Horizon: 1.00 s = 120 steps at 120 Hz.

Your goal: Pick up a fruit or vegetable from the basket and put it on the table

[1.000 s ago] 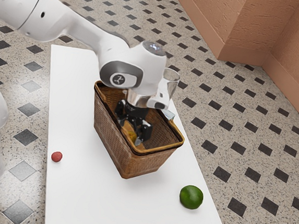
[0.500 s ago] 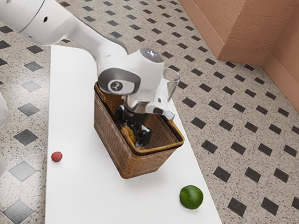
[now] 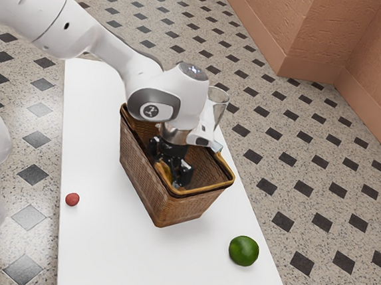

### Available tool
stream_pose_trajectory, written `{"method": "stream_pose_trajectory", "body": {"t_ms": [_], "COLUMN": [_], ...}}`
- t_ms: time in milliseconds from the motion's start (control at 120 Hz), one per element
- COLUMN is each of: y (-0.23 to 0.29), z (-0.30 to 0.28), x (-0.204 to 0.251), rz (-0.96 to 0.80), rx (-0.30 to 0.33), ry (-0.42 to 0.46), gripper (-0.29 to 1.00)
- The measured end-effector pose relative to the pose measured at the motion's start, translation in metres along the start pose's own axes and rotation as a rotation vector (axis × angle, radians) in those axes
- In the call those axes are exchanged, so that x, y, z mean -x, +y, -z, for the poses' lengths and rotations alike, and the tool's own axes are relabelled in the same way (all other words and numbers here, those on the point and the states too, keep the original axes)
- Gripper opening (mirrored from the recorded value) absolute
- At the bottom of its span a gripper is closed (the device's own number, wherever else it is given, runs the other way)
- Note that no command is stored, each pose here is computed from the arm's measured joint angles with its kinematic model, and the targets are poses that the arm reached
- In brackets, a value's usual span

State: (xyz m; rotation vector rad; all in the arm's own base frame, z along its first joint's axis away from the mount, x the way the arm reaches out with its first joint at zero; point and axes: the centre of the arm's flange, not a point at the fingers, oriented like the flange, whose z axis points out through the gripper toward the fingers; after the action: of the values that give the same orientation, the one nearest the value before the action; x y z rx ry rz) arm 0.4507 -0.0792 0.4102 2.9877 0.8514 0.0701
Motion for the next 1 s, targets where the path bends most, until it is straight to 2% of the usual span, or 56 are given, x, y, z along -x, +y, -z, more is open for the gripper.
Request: {"method": "stream_pose_trajectory", "body": {"t_ms": [333, 642, 792, 892, 1000], "y": [0.0010, 0.0007, 0.0008, 0.0019, 0.0043], "z": [0.0008, -0.0025, -0.0044, -0.0016, 0.0048], "x": [-0.0009, -0.0014, -0.0016, -0.0009, 0.0012], "rz": [0.010, 0.022, 0.033, 0.039, 0.043], "rx": [0.015, 0.014, 0.021, 0.026, 0.029], "ry": [0.004, -0.004, -0.013, -0.009, 0.007], "gripper": [0.39, 0.36, 0.42, 0.35, 0.36]}}
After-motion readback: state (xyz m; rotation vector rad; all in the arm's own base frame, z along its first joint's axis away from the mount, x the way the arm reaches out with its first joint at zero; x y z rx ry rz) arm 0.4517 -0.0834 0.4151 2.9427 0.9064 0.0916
